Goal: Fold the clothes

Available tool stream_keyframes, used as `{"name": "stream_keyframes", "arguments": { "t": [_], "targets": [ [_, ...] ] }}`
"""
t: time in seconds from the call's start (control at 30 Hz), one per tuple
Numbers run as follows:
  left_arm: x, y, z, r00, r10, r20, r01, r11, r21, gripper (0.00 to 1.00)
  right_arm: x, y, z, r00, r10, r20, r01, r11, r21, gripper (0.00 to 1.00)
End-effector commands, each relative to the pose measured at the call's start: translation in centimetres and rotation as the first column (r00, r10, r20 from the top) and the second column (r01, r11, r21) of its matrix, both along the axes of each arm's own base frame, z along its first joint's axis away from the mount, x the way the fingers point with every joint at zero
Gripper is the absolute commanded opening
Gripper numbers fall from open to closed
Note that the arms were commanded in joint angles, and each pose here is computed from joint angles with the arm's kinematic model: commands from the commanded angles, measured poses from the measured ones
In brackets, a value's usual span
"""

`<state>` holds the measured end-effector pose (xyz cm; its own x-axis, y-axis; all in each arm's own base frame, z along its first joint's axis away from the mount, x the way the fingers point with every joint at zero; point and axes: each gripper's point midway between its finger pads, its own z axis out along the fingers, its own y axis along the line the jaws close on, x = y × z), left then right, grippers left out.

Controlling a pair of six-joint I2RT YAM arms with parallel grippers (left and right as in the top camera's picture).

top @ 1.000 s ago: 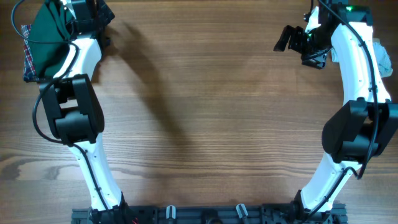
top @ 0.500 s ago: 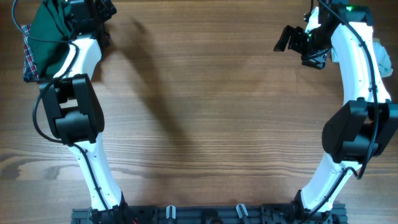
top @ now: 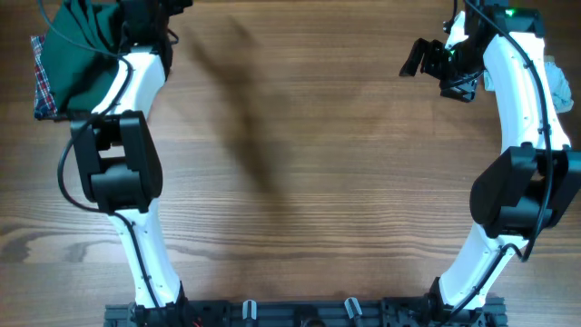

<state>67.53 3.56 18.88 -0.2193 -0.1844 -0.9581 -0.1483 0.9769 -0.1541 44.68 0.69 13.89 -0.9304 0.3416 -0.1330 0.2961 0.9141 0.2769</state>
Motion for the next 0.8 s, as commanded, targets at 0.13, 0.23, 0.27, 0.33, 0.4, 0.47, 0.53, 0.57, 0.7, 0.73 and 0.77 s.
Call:
{"name": "stream_keyframes", "arguments": {
  "t": [0.13,0.23,0.27,0.33,0.4,0.47,0.53,0.57,0.7,0.73,0.77],
  "targets": [
    [-5.6,4.1,10.1,0.984,0.180,-0.014,-0.179,0.981,0.070,1.00,0.1,0.0,0.8,0.999,0.020,0.025,-0.020,1.000,-0.009,1.00],
    [-9.2,9.3,10.0,0.944,0.307,-0.123,-0.296,0.950,0.100,1.00,0.1,0.0,0.8,0.999,0.021,0.024,-0.020,1.000,-0.009,1.00],
    [-9.9,11.0,9.1,0.930,0.330,-0.159,-0.317,0.943,0.104,1.00,0.1,0.0,0.8,0.999,0.021,0.026,-0.021,1.000,-0.009,1.00],
    [-10.5,12.9,6.9,0.927,0.295,-0.232,-0.286,0.956,0.071,1.00,0.2,0.0,0.8,0.999,0.021,0.027,-0.020,1.000,-0.009,1.00],
    [-10.5,14.2,4.5,0.927,0.244,-0.284,-0.253,0.967,0.006,1.00,0.2,0.0,0.8,0.999,0.021,0.026,-0.020,1.000,-0.009,1.00],
    [-10.4,15.8,1.8,0.916,0.246,-0.317,-0.279,0.958,-0.063,0.98,0.1,0.0,0.8,1.000,0.021,0.023,-0.021,1.000,-0.008,1.00],
    [-10.3,17.0,-1.5,0.893,0.259,-0.368,-0.308,0.948,-0.078,0.92,-0.1,0.1,0.8,1.000,0.021,0.014,-0.021,1.000,-0.007,1.00],
    [-10.2,17.2,-3.1,0.882,0.258,-0.394,-0.312,0.947,-0.079,0.92,-0.2,0.1,0.7,1.000,0.022,0.010,-0.022,1.000,-0.007,1.00],
    [-10.7,16.5,-7.0,0.844,0.230,-0.484,-0.305,0.949,-0.081,0.99,-0.3,0.2,0.7,1.000,0.023,0.008,-0.023,1.000,-0.007,1.00],
    [-10.8,16.4,-6.9,0.844,0.229,-0.485,-0.302,0.950,-0.078,1.00,-0.3,0.2,0.7,1.000,0.024,0.008,-0.024,1.000,-0.007,0.99],
    [-10.8,16.4,-6.6,0.846,0.228,-0.482,-0.296,0.953,-0.070,1.00,-0.3,0.2,0.7,1.000,0.023,0.008,-0.023,1.000,-0.007,1.00]
  ]
}}
